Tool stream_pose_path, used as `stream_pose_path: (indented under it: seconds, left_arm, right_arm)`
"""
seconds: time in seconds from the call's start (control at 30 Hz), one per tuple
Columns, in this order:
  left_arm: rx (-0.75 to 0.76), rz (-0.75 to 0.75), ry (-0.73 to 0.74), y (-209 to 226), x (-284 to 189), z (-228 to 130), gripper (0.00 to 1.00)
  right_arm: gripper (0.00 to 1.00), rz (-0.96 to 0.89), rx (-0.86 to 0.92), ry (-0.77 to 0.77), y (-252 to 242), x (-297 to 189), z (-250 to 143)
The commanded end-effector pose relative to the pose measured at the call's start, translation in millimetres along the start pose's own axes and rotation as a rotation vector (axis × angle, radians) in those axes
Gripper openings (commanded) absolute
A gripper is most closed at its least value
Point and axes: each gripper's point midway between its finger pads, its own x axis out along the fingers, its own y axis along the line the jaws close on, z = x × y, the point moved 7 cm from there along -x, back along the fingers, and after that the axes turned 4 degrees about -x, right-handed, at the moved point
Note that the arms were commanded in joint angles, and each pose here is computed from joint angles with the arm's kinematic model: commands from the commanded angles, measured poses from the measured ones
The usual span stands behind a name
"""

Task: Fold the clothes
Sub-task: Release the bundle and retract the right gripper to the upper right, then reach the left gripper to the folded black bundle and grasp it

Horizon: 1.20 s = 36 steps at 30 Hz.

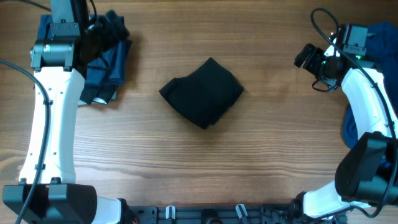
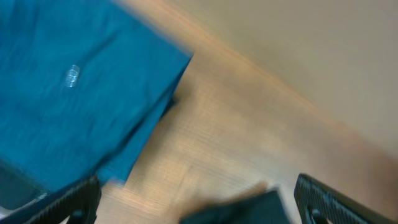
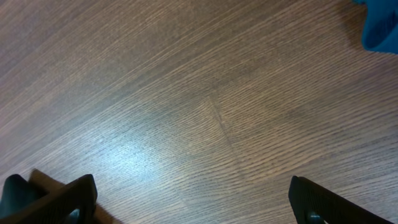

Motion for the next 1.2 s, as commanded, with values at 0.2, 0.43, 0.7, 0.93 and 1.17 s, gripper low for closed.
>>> stream_pose_path:
  seconds: [0.2,0.43,0.7,0.93,1.17]
  left_arm:
    - [0.000,-0.035,-0.010,-4.2,2.0,3.5,1.00]
    - [0.056,-0.074,0.204,-10.1,12.9,-34.4,1.00]
    - [0.155,0.090,0.568,-17.1,65.3,-124.6,0.99]
    - [0.494,0.289,0.570,-33.4,109.9,-193.8,1.00]
    - [0.713,0.296,0.581,-39.4,117.4,-214.2,1.00]
  right_arm:
    - [1.00,-0.022,-0.014,-0.012,-2.4,-1.0,2.7]
    - [0.99,-0.022,-0.008,-0.012,-2.1,-1.0,2.6]
    - [0.99,-0.022,-0.005,-0.012,-2.1,-1.0,2.6]
    - [0.99,-0.022,-0.005,-0.012,-2.1,-1.0,2.6]
    - [1.00,-0.022,-0.005,-0.012,-2.1,-1.0,2.6]
